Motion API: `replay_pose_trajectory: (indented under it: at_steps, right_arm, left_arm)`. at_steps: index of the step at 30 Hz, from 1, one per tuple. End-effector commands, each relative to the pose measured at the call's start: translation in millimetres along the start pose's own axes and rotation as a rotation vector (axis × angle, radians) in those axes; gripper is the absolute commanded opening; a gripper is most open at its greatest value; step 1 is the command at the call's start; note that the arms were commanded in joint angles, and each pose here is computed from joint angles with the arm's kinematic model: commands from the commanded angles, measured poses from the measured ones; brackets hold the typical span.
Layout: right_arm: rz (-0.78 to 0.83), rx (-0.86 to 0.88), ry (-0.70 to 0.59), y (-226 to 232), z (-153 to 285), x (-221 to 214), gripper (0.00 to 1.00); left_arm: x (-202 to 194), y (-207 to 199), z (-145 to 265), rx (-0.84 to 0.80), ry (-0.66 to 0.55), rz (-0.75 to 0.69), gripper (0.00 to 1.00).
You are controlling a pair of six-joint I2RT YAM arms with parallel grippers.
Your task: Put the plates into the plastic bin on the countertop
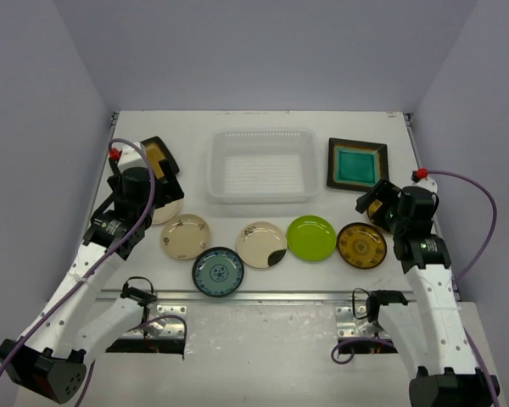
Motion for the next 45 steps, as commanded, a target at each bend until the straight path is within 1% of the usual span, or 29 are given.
replay_pose_trajectory:
  at_steps: [1, 3, 6, 9, 11, 13, 16, 17, 19, 22, 26, 29, 34, 38, 45]
  right_arm:
    - [-0.116, 0.027, -0.063, 5.2, -8.5, 0.7, 0.99]
    - [-0.176, 0.059, -0.062, 8.2, -15.4, -5.2, 0.99]
    - [-0.263, 0.125, -0.112, 13.9, -27.5, -7.4, 0.99]
    - [-0.361, 0.145, -0.104, 16.5, -43.6, -15.0, 0.99]
    - [-0.425, 0.155, -0.125, 18.3, -54.9, -15.3, 0.99]
    - [-0.506, 0.160, -0.109, 21.5, -72.3, -17.6, 0.99]
    - [-0.559, 0.156, -0.053, 29.9, -95.1, -12.6, 0.99]
    - [-0.570, 0.158, -0.056, 31.5, -96.1, -11.6, 0.99]
    - [-0.600, 0.119, -0.036, 33.3, -115.6, -14.2, 0.99]
    - [-0.677, 0.079, -0.075, 32.6, -131.8, -10.0, 0.99]
    - [-0.746, 0.030, -0.057, 37.9, -147.3, -17.8, 0.98]
    - [-0.812, -0.044, -0.033, 36.3, -164.7, -28.0, 0.95]
    - [-0.874, -0.056, -0.051, 38.5, -186.1, -30.3, 0.92]
    - [-0.903, -0.124, -0.073, 32.4, -198.6, -36.1, 0.89]
    - [-0.969, -0.219, -0.049, 24.6, -227.7, -53.5, 0.82]
  left_arm:
    - [3.4, -7.0, 1.5, -0.045, -0.020, 0.021, 1.00]
    - [2.7, -7.9, 1.9, -0.057, -0.012, 0.021, 1.00]
    - [1.8, -8.4, 2.6, -0.069, -0.008, 0.025, 1.00]
    - [2.9, -8.1, 4.8, -0.081, -0.019, 0.031, 1.00]
    - [2.7, -7.5, 5.4, -0.087, -0.027, 0.031, 1.00]
    - [2.2, -7.0, 6.0, -0.092, -0.029, 0.030, 1.00]
    - [1.2, -6.7, 5.7, -0.094, -0.025, 0.024, 1.00]
    - [0.8, -6.6, 5.8, -0.095, -0.024, 0.024, 1.00]
    - [1.3, -6.8, 6.1, -0.098, -0.027, 0.024, 1.00]
    - [1.5, -6.7, 6.1, -0.102, -0.028, 0.022, 1.00]
    - [1.3, -7.3, 6.7, -0.111, -0.028, 0.019, 1.00]
    - [1.6, -7.5, 6.2, -0.112, -0.028, 0.019, 1.00]
    - [1.3, -8.1, 5.7, -0.117, -0.027, 0.018, 1.00]
    - [1.4, -8.3, 5.7, -0.119, -0.027, 0.017, 1.00]
    - [1.3, -9.0, 5.8, -0.127, -0.024, 0.016, 1.00]
Point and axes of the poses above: each gripper's point midway between its finger pads, its own z axis back along the fingers, its own y axis along the line the jaws close on, x = y × z, the point moved 9 cm from there along z, back along the fingers, and after that the axes turned 10 degrees about z, right-handed, at the moved point
